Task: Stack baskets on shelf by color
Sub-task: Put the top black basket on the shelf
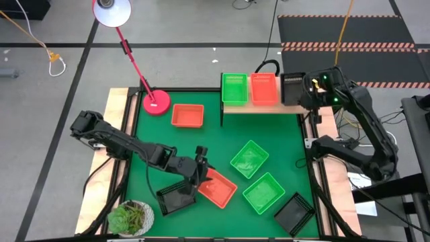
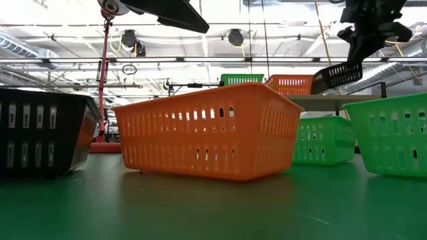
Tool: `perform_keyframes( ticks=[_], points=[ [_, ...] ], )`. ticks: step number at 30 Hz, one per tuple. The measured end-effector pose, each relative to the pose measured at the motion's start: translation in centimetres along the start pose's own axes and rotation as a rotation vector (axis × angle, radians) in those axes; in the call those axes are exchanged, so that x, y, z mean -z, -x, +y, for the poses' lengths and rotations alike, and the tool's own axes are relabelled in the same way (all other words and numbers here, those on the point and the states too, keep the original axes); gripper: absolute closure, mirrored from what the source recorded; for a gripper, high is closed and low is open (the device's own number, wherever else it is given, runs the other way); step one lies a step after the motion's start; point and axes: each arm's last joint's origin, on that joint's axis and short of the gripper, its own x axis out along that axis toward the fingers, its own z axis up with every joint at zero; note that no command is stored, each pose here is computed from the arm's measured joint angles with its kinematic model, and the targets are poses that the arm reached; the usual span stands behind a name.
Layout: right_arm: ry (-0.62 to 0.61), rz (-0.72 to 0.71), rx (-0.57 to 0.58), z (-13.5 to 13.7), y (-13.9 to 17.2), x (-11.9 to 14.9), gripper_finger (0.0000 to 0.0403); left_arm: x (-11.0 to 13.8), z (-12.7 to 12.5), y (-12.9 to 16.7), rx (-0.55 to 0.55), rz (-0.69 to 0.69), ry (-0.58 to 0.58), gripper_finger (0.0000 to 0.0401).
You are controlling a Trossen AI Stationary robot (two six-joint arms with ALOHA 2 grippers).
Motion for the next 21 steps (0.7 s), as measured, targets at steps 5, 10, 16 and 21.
perform_keyframes(
  ticks=[5,10,16,21],
  points=[
    [-0.006,0.003,-0.023,-0.7,-0.7,0.1,0.0399,-0.1,-0.4,0.1,0.009,-0.005,-0.001,0.0213],
    [-0.011,0.014,-0.038,-0.9,-1.1,0.1,0.0395,-0.1,-0.4,0.1,0.010,-0.005,0.011,0.0213],
    [-0.020,0.066,-0.024,-0.9,-1.2,0.3,0.0375,-0.1,-0.6,0.1,0.013,-0.003,0.011,0.0213],
    [-0.018,0.072,-0.041,-0.7,-1.7,0.5,0.0364,-0.1,-0.7,0.2,0.017,-0.005,0.004,0.0213]
  ],
)
